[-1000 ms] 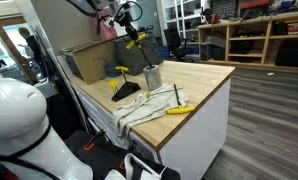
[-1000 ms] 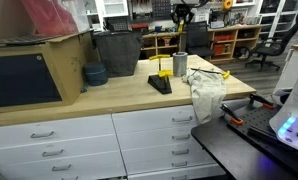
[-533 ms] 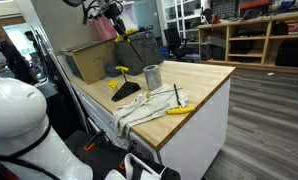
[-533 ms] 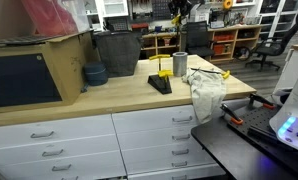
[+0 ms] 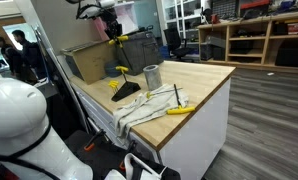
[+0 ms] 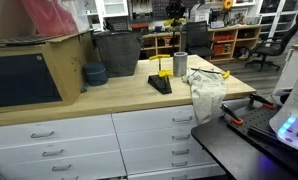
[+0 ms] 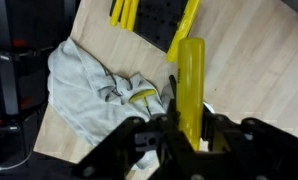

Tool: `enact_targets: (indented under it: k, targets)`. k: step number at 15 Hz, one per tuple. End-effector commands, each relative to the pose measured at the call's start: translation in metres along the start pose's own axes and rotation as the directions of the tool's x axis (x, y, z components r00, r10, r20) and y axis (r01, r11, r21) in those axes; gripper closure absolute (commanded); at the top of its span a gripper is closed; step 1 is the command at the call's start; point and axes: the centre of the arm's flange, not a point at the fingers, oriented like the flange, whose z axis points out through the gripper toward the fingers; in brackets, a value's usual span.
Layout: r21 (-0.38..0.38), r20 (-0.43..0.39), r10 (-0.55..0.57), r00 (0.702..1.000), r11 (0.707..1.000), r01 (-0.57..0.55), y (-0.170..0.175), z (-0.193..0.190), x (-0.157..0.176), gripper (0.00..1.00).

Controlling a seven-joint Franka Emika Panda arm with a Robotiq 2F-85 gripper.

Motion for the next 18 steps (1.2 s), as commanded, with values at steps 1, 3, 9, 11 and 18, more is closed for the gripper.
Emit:
enact_targets:
  k: [1,3,9,11,18]
  targets:
    - [-0.045,0.071,0.129,0.989,0.991,-0.126,-0.031,0.01,-0.003,0.95]
    - [-0.055,0.081,0.194,0.978,0.98,-0.19,-0.04,0.022,0.0,0.95]
    - [-0.059,0.096,0.308,0.946,0.951,-0.304,-0.057,0.041,0.001,0.95]
    - [-0.055,0.1,0.321,0.942,0.947,-0.317,-0.062,0.045,-0.002,0.95]
    - [-0.082,0.145,0.32,0.936,0.947,-0.311,-0.073,0.068,-0.019,0.95]
